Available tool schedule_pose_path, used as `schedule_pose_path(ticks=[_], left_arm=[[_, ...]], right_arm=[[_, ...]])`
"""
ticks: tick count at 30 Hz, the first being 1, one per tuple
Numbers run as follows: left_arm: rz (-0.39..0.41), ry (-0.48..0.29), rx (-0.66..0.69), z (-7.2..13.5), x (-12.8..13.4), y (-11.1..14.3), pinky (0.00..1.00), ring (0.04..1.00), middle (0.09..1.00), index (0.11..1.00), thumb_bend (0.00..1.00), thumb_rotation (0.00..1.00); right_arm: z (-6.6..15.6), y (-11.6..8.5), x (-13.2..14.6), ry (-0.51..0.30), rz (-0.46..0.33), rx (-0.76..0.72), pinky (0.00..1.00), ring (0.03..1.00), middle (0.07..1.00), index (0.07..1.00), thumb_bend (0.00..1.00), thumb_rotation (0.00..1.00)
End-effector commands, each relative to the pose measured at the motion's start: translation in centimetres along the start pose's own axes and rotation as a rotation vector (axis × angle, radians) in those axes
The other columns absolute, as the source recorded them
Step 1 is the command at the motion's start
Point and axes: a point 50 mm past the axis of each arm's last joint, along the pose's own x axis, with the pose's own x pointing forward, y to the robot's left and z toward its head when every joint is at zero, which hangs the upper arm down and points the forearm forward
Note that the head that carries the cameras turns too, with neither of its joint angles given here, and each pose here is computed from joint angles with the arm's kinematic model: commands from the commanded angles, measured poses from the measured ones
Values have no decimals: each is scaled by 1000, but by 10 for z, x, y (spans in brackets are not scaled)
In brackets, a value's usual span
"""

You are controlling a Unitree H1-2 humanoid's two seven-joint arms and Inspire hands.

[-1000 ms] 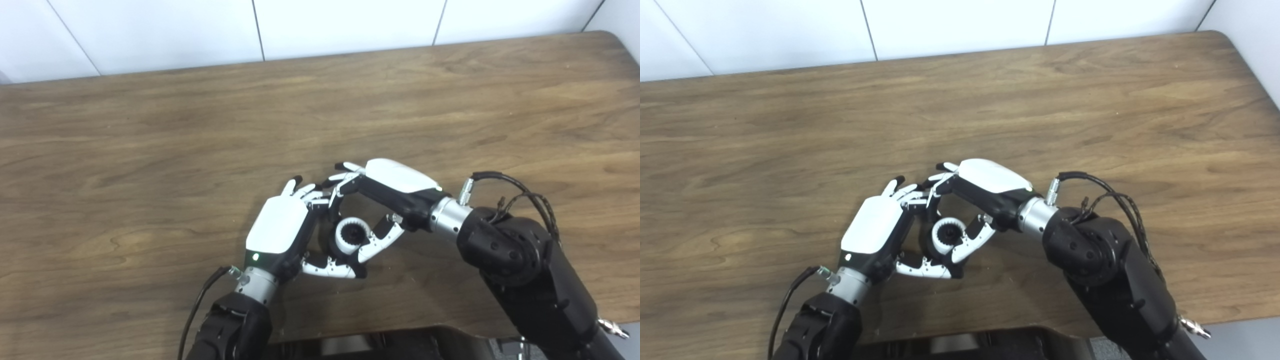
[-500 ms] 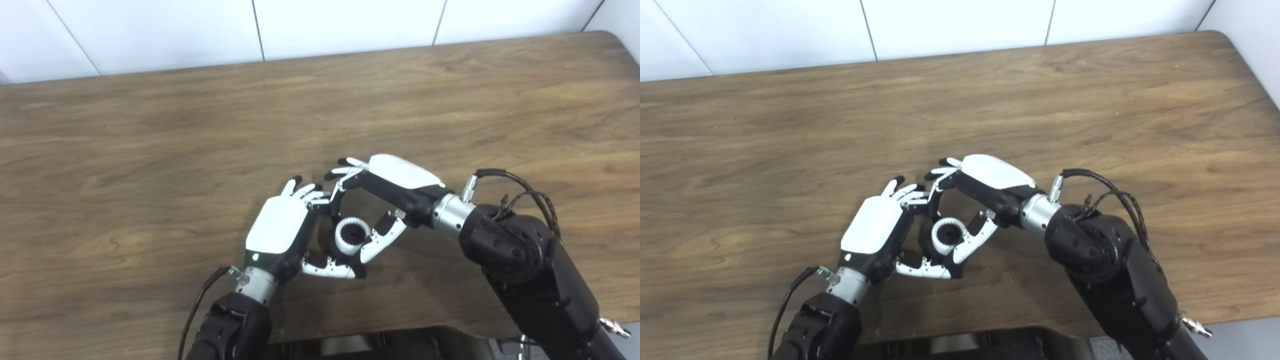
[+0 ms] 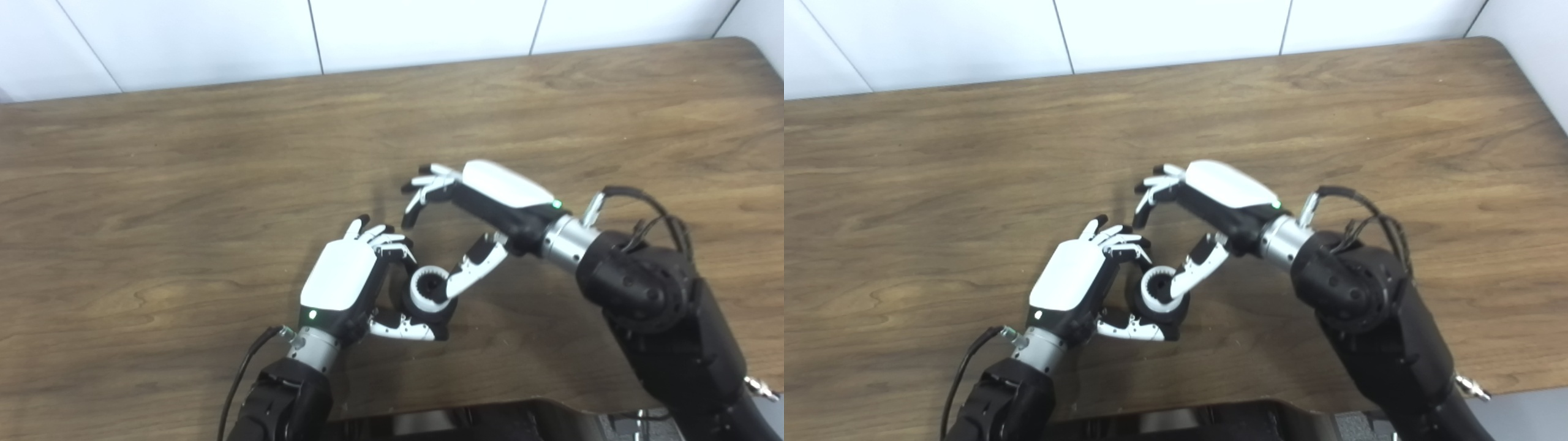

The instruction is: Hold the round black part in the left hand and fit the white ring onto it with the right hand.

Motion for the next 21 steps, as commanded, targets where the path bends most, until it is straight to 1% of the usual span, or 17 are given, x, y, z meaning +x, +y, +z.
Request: schedule_pose_path(ticks=[1,7,10,13,21], left_arm=[[14,-13,20,0,2,5,1000,885,768,484,521,49],[15,-10,20,-3,2,5,1000,879,767,485,520,50],[20,-13,20,-4,1,6,1000,878,766,484,521,51],[23,-10,18,-6,1,6,1000,877,765,485,521,51],[9,2,47,-8,1,11,1000,884,774,493,523,70]], right_arm=[[9,-18,-4,-30,-54,-33,872,971,885,671,1000,243],[10,-40,-15,-22,-86,-36,893,985,905,673,1000,261],[8,-50,-21,-14,-97,-39,869,988,911,681,1000,278],[6,-54,-24,-4,-114,-35,833,979,904,680,1000,297],[4,-55,-26,18,-131,-24,818,960,893,670,1000,323]])
